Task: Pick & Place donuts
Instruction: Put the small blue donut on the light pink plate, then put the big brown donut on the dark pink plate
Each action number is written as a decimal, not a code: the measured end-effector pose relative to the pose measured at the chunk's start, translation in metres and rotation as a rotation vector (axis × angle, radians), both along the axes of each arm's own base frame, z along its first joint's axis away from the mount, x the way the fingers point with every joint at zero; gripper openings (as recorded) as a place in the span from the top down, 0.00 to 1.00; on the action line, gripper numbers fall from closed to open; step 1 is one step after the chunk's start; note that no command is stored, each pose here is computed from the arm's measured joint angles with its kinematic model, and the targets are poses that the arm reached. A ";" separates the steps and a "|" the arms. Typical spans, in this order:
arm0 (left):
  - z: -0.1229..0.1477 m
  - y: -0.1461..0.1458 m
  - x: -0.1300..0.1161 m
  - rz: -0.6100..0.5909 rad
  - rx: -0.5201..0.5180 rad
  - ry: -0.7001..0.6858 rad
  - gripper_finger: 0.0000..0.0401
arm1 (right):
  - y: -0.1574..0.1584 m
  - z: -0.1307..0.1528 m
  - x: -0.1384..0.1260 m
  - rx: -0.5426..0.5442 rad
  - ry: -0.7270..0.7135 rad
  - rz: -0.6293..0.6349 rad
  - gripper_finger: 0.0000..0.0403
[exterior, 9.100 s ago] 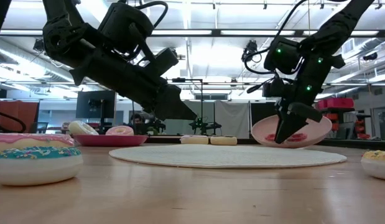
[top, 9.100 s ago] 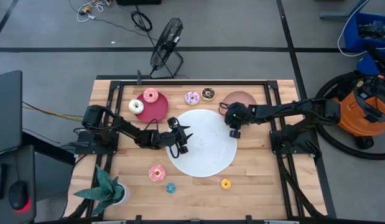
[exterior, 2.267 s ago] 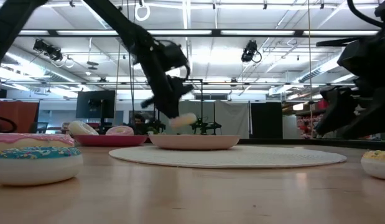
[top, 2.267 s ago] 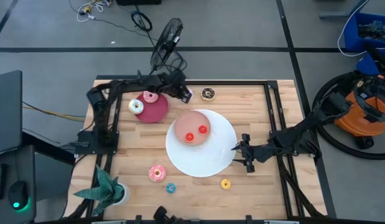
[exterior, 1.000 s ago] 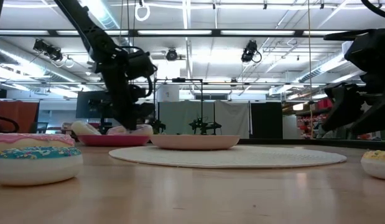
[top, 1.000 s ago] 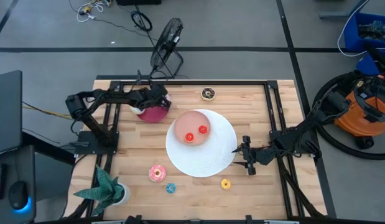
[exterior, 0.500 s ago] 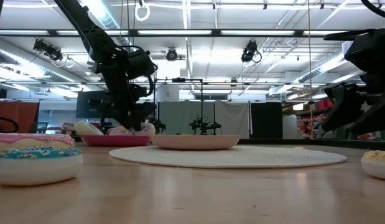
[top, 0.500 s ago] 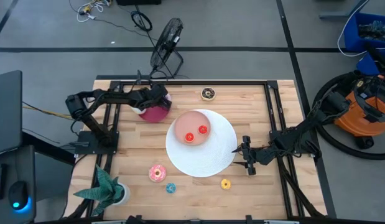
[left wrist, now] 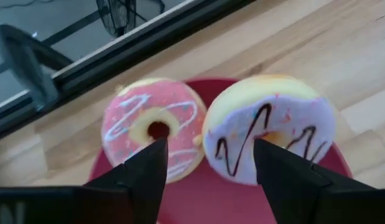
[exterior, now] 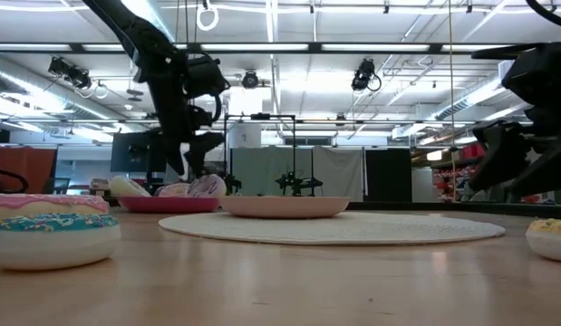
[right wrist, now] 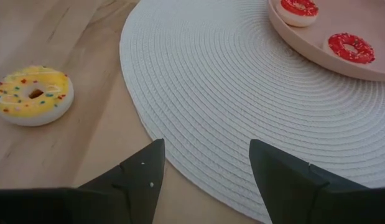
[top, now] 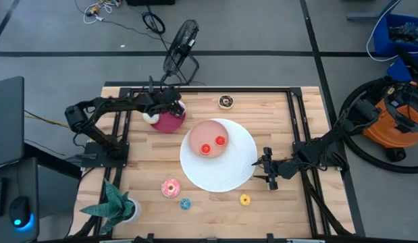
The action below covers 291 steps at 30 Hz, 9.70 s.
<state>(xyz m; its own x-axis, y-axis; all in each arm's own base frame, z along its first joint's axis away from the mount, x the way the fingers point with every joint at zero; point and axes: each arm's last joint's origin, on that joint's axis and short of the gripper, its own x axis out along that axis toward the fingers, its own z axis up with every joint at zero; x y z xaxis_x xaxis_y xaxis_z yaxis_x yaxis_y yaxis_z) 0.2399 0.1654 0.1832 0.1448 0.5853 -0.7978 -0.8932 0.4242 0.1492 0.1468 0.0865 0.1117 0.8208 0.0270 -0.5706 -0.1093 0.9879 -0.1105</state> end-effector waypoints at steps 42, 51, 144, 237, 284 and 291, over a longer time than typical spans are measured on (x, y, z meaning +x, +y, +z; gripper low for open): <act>0.050 -0.322 -0.035 -0.438 -0.177 -0.373 0.56 | 0.000 0.001 0.000 0.001 -0.014 -0.019 0.39; 0.036 -0.344 -0.012 -0.590 -0.149 -0.431 0.56 | 0.000 0.001 0.000 0.005 -0.014 -0.022 0.39; -0.039 -0.113 0.127 -0.292 0.145 -0.117 0.83 | 0.000 0.001 0.001 0.012 -0.019 -0.023 0.39; -0.049 -0.297 0.010 -0.356 0.311 -0.456 0.71 | -0.337 0.047 0.162 0.313 0.498 -0.788 0.70; -0.049 -0.297 0.010 -0.354 0.310 -0.459 0.71 | -0.337 0.042 0.164 0.242 0.515 -0.675 0.96; -0.048 -0.297 0.010 -0.347 0.330 -0.465 0.71 | -0.317 0.065 0.175 0.175 0.453 -0.580 0.98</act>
